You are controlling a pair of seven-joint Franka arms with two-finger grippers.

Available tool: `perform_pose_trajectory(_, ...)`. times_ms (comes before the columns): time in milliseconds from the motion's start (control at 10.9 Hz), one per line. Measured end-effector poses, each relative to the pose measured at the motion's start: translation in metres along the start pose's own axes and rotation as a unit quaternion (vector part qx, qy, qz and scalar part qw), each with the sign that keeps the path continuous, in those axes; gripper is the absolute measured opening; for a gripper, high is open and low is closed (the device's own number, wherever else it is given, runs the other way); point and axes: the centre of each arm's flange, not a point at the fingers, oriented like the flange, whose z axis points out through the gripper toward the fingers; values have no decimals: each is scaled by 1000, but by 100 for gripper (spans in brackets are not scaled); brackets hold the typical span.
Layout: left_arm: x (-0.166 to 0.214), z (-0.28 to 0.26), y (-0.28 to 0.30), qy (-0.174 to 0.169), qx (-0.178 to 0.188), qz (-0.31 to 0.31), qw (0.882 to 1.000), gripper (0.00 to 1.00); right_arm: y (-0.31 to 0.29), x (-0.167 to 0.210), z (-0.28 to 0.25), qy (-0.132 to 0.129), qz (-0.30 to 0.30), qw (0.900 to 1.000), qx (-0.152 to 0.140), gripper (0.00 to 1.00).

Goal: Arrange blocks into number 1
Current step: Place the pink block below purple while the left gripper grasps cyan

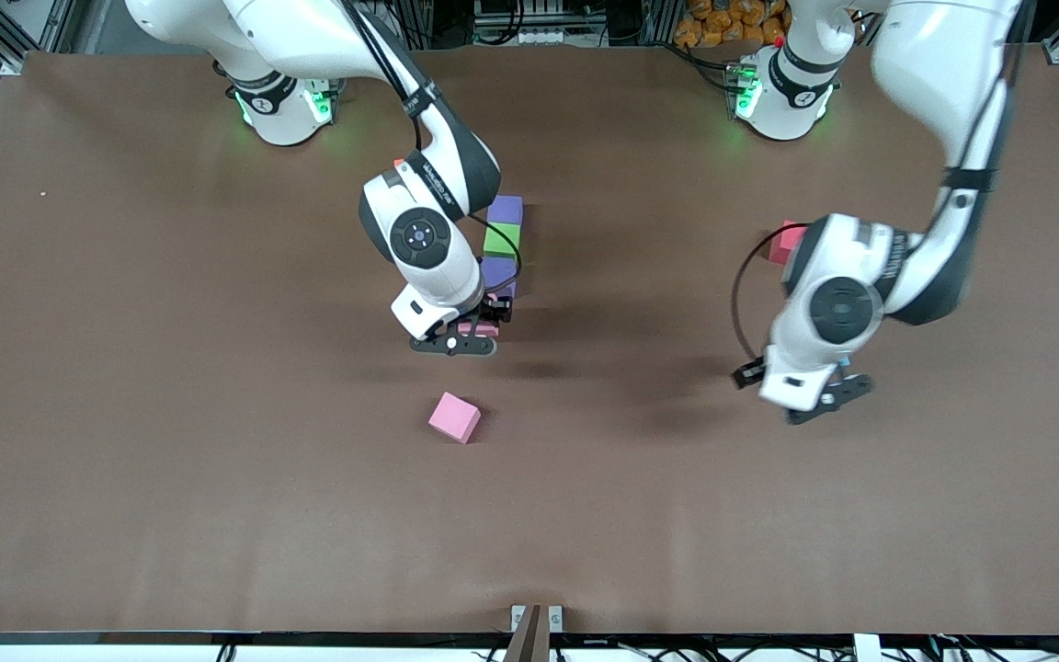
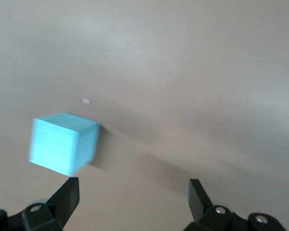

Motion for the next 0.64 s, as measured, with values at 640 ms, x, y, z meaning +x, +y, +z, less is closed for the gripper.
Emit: perform_pose_trajectory(640,-15,59,-82,34,-11,33,999,100,-27,-25,34,-7,-8,1000,-15,65)
